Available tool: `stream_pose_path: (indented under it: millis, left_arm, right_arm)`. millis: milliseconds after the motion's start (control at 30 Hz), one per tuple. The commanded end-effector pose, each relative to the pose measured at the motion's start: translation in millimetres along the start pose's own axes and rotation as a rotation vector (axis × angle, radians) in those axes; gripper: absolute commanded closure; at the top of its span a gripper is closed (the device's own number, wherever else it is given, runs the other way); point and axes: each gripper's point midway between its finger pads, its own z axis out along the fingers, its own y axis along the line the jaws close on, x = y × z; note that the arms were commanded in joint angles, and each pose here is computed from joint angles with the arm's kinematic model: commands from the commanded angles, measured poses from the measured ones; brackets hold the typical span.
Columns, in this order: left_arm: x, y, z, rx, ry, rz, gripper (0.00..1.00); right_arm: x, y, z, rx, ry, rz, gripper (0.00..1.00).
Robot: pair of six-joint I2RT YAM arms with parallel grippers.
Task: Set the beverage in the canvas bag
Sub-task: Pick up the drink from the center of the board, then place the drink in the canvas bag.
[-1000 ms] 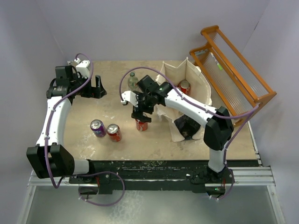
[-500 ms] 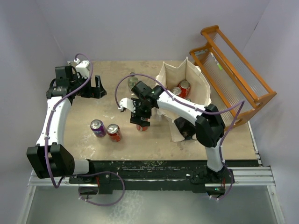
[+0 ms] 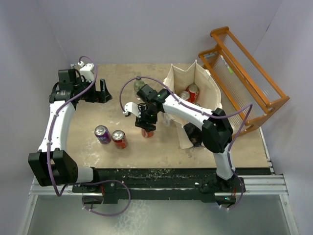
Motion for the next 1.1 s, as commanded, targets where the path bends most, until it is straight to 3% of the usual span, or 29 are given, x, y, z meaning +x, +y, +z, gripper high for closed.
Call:
stream_pose_path:
  millis: [0, 333, 500, 833, 1067]
  left_arm:
    - [-12, 0, 3, 0.024, -0.039, 0.014, 0.01]
    - [-24, -1, 7, 0.043, -0.059, 0.033, 0.01]
    - [-31, -2, 8, 0.054, -0.073, 0.05, 0.0]
    - [-63, -56, 27, 0.193, -0.119, 0.212, 0.0]
    - [-84, -111, 41, 0.352, -0.14, 0.157, 0.01]
  right_arm:
    - [-33, 3, -29, -0.009, -0.115, -0.018, 0.5]
    - [-40, 3, -54, 0.039, -0.158, -0.014, 0.81]
    - [-65, -6, -91, 0.107, -0.237, -0.011, 1.0]
    - [-130, -29, -229, 0.364, -0.481, -0.018, 1.0]
    - [-116, -32, -326, 0.618, -0.556, 0.079, 1.0]
